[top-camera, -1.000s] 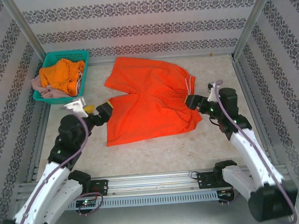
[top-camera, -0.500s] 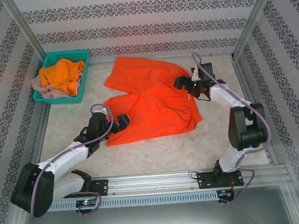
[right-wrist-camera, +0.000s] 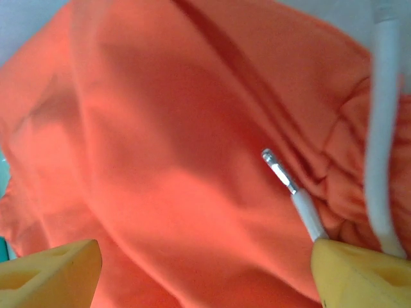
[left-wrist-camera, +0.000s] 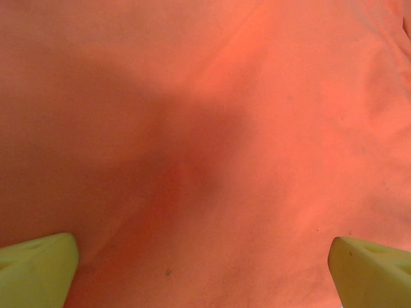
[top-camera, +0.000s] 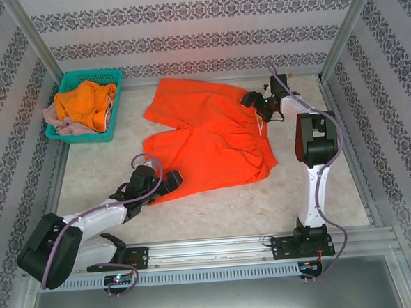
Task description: Fold and stack the shorts
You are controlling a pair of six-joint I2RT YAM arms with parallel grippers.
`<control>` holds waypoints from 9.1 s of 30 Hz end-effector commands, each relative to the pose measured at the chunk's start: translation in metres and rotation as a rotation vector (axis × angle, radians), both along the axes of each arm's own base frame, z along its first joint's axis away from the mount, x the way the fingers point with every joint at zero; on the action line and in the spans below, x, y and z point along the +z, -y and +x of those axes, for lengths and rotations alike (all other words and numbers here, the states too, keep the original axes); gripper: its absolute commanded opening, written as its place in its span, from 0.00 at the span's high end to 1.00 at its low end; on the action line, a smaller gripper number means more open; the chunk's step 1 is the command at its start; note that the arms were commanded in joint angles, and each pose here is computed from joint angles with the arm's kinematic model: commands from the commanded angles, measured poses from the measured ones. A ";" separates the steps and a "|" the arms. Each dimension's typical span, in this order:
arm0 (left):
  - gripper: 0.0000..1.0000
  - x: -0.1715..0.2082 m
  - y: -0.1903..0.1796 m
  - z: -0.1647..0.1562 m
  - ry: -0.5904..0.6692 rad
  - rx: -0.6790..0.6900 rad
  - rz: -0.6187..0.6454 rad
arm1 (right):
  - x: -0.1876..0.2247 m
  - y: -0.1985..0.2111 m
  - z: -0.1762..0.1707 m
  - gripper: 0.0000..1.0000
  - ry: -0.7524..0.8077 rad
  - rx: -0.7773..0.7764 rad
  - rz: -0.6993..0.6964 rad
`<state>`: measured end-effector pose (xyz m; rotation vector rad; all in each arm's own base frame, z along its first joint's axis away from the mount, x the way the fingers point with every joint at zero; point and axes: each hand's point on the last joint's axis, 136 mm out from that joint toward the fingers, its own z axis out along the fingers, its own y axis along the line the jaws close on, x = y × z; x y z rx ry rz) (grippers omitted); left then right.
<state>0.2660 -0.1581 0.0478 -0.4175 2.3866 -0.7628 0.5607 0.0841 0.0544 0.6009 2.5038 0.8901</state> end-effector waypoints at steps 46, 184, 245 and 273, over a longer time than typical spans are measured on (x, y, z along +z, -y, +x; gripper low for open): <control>0.13 0.004 -0.044 -0.130 -0.294 0.077 0.039 | 0.185 0.003 -0.185 0.08 0.437 0.060 -0.162; 1.00 0.337 -0.113 0.097 0.365 0.164 0.185 | 0.108 -0.015 -0.332 1.00 0.280 1.089 -0.888; 0.00 0.026 -0.055 0.186 0.016 0.053 -0.034 | -0.006 -0.047 -0.202 0.12 -0.116 0.242 -0.166; 0.00 0.057 -0.071 0.072 0.054 0.144 -0.003 | 0.042 -0.017 -0.182 0.03 -0.055 0.200 -0.289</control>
